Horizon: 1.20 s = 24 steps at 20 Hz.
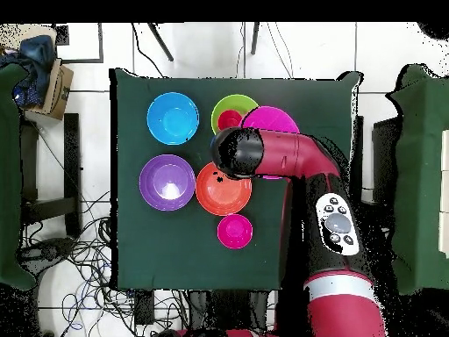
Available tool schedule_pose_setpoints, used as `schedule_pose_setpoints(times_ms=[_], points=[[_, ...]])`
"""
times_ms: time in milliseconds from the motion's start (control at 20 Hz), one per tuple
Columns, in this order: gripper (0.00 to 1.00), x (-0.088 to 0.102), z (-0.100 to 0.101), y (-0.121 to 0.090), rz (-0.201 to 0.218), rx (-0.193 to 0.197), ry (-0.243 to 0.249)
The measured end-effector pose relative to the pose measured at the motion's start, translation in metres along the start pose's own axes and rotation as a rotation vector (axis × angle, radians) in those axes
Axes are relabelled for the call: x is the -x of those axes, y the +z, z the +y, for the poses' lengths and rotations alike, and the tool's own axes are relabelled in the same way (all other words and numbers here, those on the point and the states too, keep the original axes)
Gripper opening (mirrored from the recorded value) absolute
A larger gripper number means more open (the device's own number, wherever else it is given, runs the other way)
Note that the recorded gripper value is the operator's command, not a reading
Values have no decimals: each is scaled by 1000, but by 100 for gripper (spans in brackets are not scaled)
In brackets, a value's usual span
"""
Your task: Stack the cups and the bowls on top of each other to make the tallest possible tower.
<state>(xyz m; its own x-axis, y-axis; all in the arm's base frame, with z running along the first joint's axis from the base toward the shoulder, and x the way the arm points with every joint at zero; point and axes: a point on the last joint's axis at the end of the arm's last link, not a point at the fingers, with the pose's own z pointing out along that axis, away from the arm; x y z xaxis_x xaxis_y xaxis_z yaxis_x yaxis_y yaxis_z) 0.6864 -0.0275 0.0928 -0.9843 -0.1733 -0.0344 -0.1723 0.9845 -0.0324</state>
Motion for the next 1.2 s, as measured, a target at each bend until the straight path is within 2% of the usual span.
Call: schedule_pose_setpoints(times_ms=[350, 750, 950, 1200], points=[[0, 2, -3, -1, -3, -4, 5], [0, 15, -4, -9, -30, -6, 17], [0, 23, 0, -15, -33, 0, 22], [0, 32, 14, -24, -15, 11, 15]])
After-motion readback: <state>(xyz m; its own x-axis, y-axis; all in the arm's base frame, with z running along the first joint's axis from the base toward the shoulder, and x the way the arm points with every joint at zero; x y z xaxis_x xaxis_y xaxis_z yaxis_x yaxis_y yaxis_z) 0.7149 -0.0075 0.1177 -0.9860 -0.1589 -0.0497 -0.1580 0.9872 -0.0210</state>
